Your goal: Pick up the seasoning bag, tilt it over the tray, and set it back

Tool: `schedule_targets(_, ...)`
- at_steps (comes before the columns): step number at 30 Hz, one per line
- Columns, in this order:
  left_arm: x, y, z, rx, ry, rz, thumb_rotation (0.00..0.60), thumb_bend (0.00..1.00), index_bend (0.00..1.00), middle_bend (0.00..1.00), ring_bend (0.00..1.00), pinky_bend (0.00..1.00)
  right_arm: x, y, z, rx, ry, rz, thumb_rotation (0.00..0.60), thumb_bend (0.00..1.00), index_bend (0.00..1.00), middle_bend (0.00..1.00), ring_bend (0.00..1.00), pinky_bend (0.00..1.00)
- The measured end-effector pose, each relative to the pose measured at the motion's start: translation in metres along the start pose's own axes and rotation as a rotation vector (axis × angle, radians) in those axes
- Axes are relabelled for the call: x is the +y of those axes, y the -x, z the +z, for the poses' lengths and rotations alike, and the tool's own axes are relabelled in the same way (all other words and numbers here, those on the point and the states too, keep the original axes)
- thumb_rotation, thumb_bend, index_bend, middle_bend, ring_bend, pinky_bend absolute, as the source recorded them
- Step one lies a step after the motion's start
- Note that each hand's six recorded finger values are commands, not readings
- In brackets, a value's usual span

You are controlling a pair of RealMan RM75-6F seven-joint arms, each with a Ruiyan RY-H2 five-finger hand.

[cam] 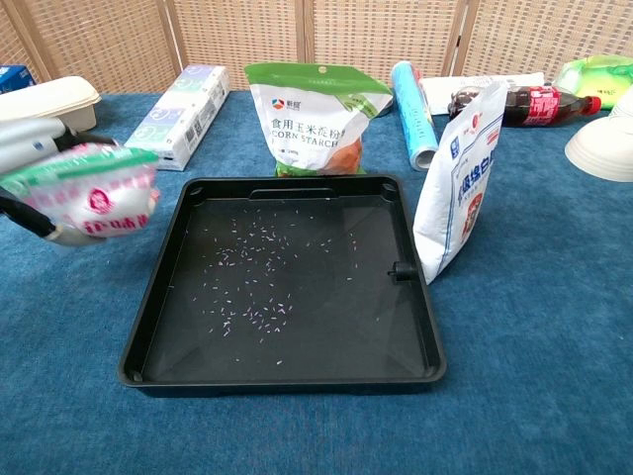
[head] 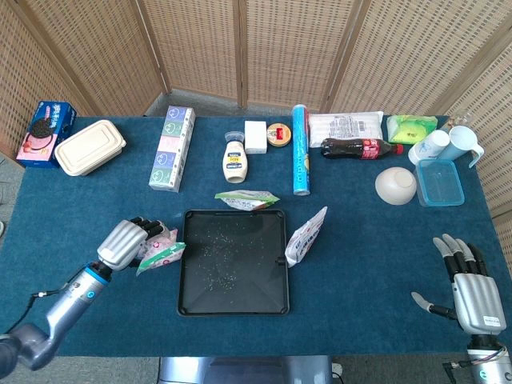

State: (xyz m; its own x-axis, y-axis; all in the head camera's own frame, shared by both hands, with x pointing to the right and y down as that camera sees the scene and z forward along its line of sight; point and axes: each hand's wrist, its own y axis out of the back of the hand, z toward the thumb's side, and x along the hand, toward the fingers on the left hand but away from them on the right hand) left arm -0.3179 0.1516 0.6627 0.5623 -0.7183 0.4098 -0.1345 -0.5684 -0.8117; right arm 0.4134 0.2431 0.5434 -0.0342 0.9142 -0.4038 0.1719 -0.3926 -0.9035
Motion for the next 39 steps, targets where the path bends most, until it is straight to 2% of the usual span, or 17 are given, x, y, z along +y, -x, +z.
schedule_targets(4,0.019,0.002,0.006,-0.025,-0.002,-0.057,0.6,0.42,0.77,0.58,0.51,0.44,-0.002,0.0,0.001,0.001,-0.005,0.005,0.465,0.0,0.0,0.0,0.04,0.02)
schedule_targets(9,0.036,-0.002,0.012,-0.043,-0.092,-0.111,0.6,0.43,0.77,0.58,0.51,0.44,-0.004,0.0,0.001,-0.001,-0.011,0.008,0.466,0.0,0.0,0.01,0.04,0.02)
schedule_targets(12,0.04,-0.007,0.021,-0.055,-0.142,-0.153,0.6,0.44,0.77,0.58,0.51,0.44,-0.005,0.001,0.001,-0.004,-0.016,0.014,0.464,0.0,0.0,0.01,0.04,0.02)
schedule_targets(18,0.039,-0.019,0.04,-0.064,-0.277,-0.294,0.6,0.47,0.77,0.58,0.51,0.44,-0.005,0.002,0.0,-0.009,-0.016,0.011,0.462,0.0,0.0,0.01,0.04,0.02)
schedule_targets(24,0.043,-0.03,0.055,-0.069,-0.331,-0.348,0.6,0.48,0.77,0.58,0.51,0.44,-0.003,0.002,-0.001,-0.013,-0.013,0.007,0.463,0.0,0.0,0.01,0.04,0.02)
schedule_targets(29,0.046,-0.035,0.063,-0.07,-0.361,-0.367,0.6,0.49,0.77,0.58,0.51,0.44,-0.003,0.002,-0.002,-0.014,-0.012,0.008,0.464,0.0,0.0,0.01,0.04,0.02)
schedule_targets(34,0.053,-0.044,0.064,-0.026,-0.355,-0.409,0.6,0.52,0.77,0.58,0.51,0.44,-0.005,0.002,0.0,-0.011,-0.022,0.011,0.464,0.0,0.0,0.01,0.04,0.02)
schedule_targets(39,0.061,-0.052,0.069,0.029,-0.414,-0.455,0.6,0.52,0.77,0.58,0.51,0.44,-0.005,0.003,-0.001,-0.015,-0.022,0.009,0.464,0.0,0.0,0.01,0.04,0.02)
